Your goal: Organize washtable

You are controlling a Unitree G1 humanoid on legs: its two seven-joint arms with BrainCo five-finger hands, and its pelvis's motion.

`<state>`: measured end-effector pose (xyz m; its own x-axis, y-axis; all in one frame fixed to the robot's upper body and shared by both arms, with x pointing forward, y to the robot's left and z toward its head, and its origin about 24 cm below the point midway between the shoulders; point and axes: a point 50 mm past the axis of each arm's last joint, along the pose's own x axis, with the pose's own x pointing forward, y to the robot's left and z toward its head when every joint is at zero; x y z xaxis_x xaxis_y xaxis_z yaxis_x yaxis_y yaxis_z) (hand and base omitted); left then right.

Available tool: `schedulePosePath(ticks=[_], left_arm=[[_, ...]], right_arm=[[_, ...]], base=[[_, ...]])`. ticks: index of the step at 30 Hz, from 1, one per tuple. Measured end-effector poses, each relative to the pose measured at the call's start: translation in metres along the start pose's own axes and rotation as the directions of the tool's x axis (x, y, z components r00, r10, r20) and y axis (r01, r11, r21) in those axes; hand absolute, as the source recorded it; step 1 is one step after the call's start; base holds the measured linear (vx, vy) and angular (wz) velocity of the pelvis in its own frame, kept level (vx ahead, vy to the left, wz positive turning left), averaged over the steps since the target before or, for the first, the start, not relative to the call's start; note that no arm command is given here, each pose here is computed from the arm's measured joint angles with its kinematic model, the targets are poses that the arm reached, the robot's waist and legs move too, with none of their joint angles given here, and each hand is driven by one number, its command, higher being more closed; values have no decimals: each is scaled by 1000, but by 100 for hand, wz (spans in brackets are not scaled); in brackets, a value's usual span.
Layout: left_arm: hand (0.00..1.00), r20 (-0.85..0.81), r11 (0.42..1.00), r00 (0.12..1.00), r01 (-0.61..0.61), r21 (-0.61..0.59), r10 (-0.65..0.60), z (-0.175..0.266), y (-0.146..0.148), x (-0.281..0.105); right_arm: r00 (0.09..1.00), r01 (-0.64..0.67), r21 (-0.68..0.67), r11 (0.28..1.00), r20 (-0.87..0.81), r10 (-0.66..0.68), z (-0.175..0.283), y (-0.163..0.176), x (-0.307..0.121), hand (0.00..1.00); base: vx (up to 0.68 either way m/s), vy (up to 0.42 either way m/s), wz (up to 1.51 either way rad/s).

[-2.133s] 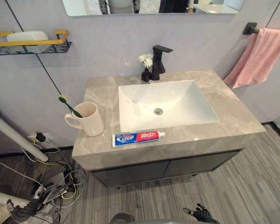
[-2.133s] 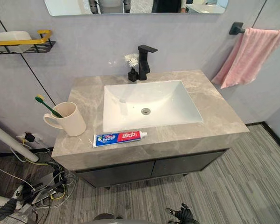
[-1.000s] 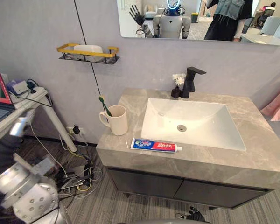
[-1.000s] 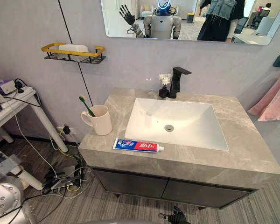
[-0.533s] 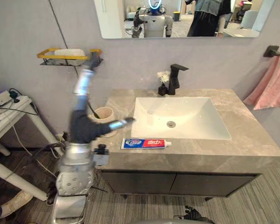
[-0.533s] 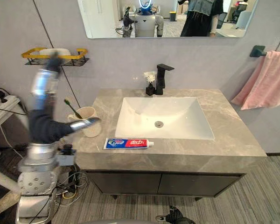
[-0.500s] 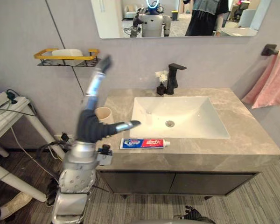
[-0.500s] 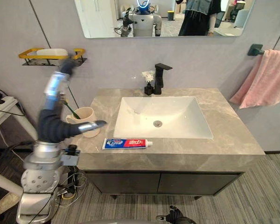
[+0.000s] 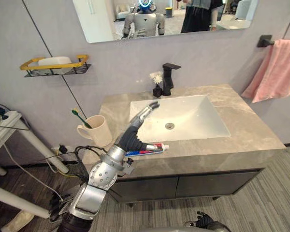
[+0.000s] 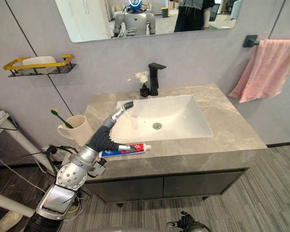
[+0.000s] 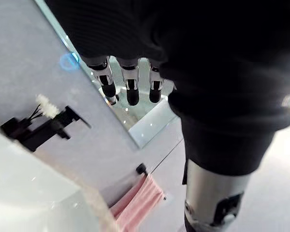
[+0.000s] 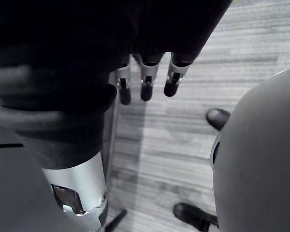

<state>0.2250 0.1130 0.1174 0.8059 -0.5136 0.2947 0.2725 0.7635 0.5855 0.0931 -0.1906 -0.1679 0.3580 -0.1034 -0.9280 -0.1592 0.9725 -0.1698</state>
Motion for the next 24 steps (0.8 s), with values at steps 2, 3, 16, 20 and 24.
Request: schedulePosePath(ticks=[2,3,16,20,24], left_arm=[[0,-20,1000,1000,18,5,-18,-3,-3,0],[0,-28,1000,999,24,14,-24,-4,-4,-1],[0,-136,975,987,106,196,-80,-27,-7,-8],[0,-139,973,987,107,204,-80,-27,-7,-8],[0,-146,975,986,108,195,-80,-28,-9,-10]], right_arm=[[1000,0,-1,1000,2,0,0,0,0,0],[1000,-1,-1,1000,4,1,1,0,0,0],[999,3,23,1000,33,-3,11,-1,1,0],[999,-4,-17,1000,39,5,13,1,1,0],[999,-2,-26,1000,47,3,15,0,1,0]], base=[[-76,-22,-2],[-8,-27,3],[53,-14,11],[-10,1,-4],[-49,-3,-12]])
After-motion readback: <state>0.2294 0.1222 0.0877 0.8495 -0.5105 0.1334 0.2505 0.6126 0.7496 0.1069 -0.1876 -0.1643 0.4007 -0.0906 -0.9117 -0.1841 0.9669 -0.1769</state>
